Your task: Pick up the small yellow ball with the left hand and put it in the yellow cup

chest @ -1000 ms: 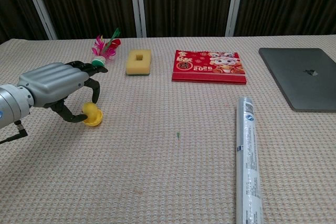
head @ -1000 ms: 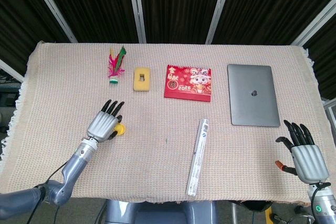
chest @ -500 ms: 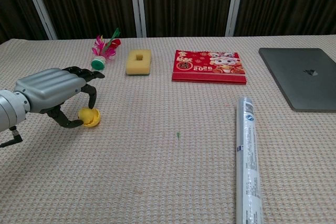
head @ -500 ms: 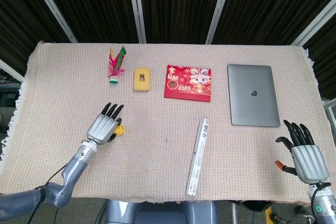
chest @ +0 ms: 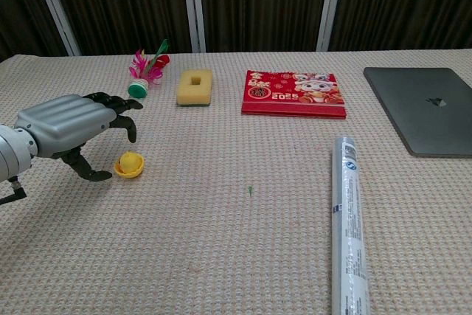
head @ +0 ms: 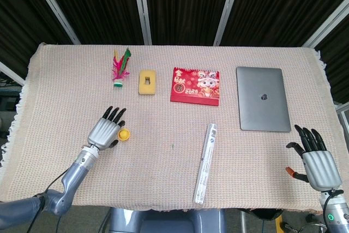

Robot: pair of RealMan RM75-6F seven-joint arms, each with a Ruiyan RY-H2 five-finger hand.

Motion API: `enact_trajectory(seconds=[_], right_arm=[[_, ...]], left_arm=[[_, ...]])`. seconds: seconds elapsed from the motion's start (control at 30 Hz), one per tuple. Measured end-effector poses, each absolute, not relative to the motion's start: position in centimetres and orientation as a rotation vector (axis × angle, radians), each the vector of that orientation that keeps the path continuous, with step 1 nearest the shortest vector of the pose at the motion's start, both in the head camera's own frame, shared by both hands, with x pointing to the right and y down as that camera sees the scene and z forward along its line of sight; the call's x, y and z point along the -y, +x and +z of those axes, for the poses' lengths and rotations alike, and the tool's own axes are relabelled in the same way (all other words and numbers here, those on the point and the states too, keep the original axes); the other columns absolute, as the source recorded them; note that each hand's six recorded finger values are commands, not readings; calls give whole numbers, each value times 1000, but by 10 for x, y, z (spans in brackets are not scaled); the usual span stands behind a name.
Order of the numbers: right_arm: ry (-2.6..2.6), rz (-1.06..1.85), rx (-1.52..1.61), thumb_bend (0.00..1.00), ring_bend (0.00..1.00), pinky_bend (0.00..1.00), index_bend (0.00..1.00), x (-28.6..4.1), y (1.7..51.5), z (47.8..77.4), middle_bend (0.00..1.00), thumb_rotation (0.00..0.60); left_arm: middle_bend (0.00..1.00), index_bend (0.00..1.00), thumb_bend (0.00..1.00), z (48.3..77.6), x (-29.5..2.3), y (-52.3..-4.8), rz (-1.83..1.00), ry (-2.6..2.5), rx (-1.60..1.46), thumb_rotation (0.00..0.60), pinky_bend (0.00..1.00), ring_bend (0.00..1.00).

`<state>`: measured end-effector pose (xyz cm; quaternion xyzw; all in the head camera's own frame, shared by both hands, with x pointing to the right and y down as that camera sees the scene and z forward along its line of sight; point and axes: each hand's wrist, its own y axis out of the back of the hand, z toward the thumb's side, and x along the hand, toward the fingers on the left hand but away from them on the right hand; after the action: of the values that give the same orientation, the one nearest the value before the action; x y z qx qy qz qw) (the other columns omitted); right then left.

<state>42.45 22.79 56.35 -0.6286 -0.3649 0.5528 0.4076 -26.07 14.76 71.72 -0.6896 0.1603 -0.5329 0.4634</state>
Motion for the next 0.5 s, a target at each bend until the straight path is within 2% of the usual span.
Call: enact_trajectory(seconds=[0.23, 0.5], right_arm=[[-1585, 1394, 921, 0, 0, 0, 381, -228, 425, 563, 0, 600], [-1576, 1398, 914, 0, 0, 0, 378, -228, 425, 563, 0, 600]], left_arm=[[0, 202, 190, 711, -144, -266, -1302, -1682, -389, 600, 0, 0], [0, 168, 193, 665, -131, -315, -1276, -1559, -356, 600, 0, 0]])
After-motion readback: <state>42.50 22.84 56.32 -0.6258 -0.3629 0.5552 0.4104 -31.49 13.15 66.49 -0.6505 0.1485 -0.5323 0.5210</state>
